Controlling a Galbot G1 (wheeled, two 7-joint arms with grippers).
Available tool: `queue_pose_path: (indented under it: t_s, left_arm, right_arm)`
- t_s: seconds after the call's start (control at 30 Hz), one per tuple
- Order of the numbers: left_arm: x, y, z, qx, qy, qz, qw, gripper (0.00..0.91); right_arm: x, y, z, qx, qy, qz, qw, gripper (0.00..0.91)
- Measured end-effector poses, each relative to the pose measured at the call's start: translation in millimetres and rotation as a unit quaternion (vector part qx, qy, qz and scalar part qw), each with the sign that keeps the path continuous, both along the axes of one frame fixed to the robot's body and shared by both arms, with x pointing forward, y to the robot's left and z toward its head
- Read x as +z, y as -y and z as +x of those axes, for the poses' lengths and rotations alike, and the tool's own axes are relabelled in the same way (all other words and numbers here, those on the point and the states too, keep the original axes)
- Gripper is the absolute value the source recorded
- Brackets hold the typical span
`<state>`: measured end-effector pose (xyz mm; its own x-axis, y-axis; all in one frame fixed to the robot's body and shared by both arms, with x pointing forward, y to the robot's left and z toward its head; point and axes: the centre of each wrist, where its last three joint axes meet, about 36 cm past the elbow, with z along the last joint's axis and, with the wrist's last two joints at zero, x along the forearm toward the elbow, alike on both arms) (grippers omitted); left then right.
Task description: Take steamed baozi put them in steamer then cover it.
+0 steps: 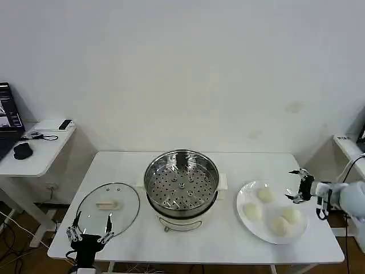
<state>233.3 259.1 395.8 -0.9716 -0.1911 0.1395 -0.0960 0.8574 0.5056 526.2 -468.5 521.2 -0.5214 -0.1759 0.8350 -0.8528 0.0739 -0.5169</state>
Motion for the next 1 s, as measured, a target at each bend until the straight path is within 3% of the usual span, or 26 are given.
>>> queue_pose_path:
  t_s: [0.2, 0.4, 0.67, 1.0]
  left_arm:
    - [2.4, -2.6, 3.3, 0.004, 0.006, 0.005, 1.000, 0.907]
    - [2.2, -5.1, 7.0, 0.007, 0.010, 0.006, 1.000, 0.907]
    - [0.8, -7.0, 11.3, 0.008, 0.013, 0.008, 1.000, 0.907]
    - [-1.8, -7.9, 12.6, 0.012, 0.013, 0.001, 1.000, 0.907]
  right_arm:
    - [-1.6, -8.2, 35.5, 0.031, -0.048, -0.034, 0.998, 0.907]
    - [-15.2, -23.5, 61.0, 0.050, -0.079, -0.054, 0.994, 0.907]
    - [-42.7, -43.7, 81.9, 0.059, -0.117, -0.066, 0.989, 0.907]
    - [-68.7, -55.4, 96.4, 0.051, -0.141, -0.075, 0.986, 0.907]
